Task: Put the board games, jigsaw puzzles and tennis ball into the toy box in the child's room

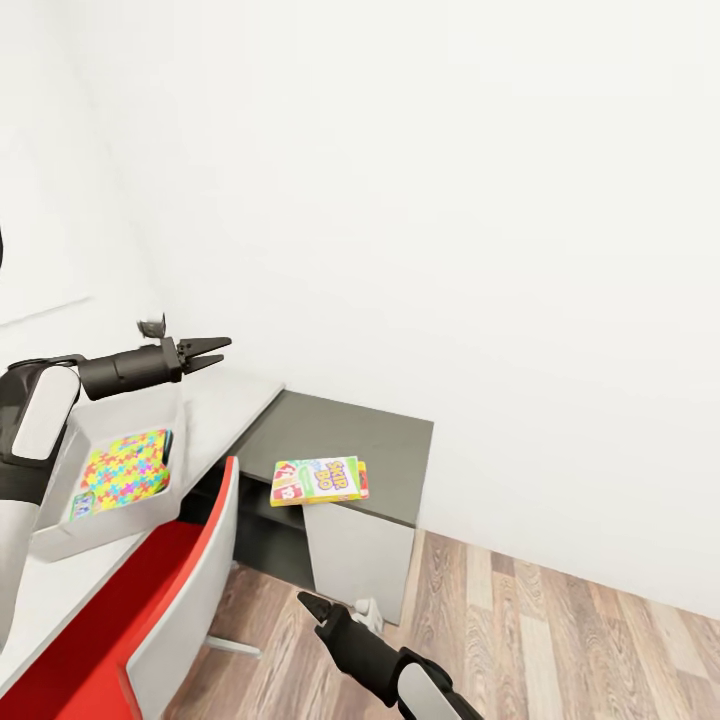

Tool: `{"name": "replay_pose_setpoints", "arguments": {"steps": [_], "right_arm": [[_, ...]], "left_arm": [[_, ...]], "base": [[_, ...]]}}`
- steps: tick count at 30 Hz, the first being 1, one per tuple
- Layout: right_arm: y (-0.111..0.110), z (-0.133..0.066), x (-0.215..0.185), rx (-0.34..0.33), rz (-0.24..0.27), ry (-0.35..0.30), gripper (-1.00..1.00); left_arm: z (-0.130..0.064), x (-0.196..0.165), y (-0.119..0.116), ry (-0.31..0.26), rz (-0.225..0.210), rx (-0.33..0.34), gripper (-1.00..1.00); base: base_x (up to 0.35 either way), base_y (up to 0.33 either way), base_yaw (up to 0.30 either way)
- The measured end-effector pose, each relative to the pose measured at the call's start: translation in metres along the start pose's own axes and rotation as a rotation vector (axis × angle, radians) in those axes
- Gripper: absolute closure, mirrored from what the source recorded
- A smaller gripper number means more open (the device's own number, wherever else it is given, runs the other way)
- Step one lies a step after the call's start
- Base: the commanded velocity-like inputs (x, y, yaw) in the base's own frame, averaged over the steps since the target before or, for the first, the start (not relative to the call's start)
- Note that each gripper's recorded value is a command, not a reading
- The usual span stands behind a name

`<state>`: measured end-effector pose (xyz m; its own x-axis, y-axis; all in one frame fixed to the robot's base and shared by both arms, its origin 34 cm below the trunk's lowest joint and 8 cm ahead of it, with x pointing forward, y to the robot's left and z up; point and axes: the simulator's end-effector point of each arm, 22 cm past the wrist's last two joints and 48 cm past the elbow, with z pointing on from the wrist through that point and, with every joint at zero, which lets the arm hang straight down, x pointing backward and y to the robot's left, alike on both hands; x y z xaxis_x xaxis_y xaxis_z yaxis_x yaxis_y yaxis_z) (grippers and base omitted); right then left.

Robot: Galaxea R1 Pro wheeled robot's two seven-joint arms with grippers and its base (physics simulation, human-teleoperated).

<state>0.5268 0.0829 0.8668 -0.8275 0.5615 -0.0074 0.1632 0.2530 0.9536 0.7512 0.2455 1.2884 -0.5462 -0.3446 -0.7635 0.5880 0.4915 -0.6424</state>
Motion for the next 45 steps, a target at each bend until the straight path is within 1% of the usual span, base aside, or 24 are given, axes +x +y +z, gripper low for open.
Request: {"name": "replay_pose_setpoints", "arguments": {"steps": [4, 12, 23, 34, 45], "right_arm": [[0.0001, 0.0, -0.0001, 0.0, -0.002, 0.0, -1.0], [0.0004, 0.0001, 0.0002, -0.001, -0.006, 0.0, -1.0], [0.0, 0.0002, -0.0041, 0.0, -0.018, -0.022, -1.0], [-0.0001, 0.0002, -0.0047, 0.001, -0.02, -0.024, -1.0], [0.0, 0.0002, -0.0044, 0.001, -0.021, -0.024, -1.0]], "left_arm": [[-0.0002, -0.0001, 0.0001, 0.0, 0.0, -0.001, -1.0], [-0.0006, -0.0003, 0.0003, 0.0, 0.001, -0.001, -1.0], [-0.0006, 0.0004, 0.0007, 0.001, 0.0, -0.002, -1.0], [-0.0006, 0.0004, 0.0008, 0.001, 0.0, -0.002, -1.0], [-0.0007, 0.0004, 0.0006, 0.001, 0.0, -0.002, -1.0]], "base": [[0.0, -0.218, 0.003], [0.0, -0.05, 0.001], [0.044, -0.004, 0.0], [0.011, 0.002, 0.0], [0.07, 0.048, 0.0]]}}
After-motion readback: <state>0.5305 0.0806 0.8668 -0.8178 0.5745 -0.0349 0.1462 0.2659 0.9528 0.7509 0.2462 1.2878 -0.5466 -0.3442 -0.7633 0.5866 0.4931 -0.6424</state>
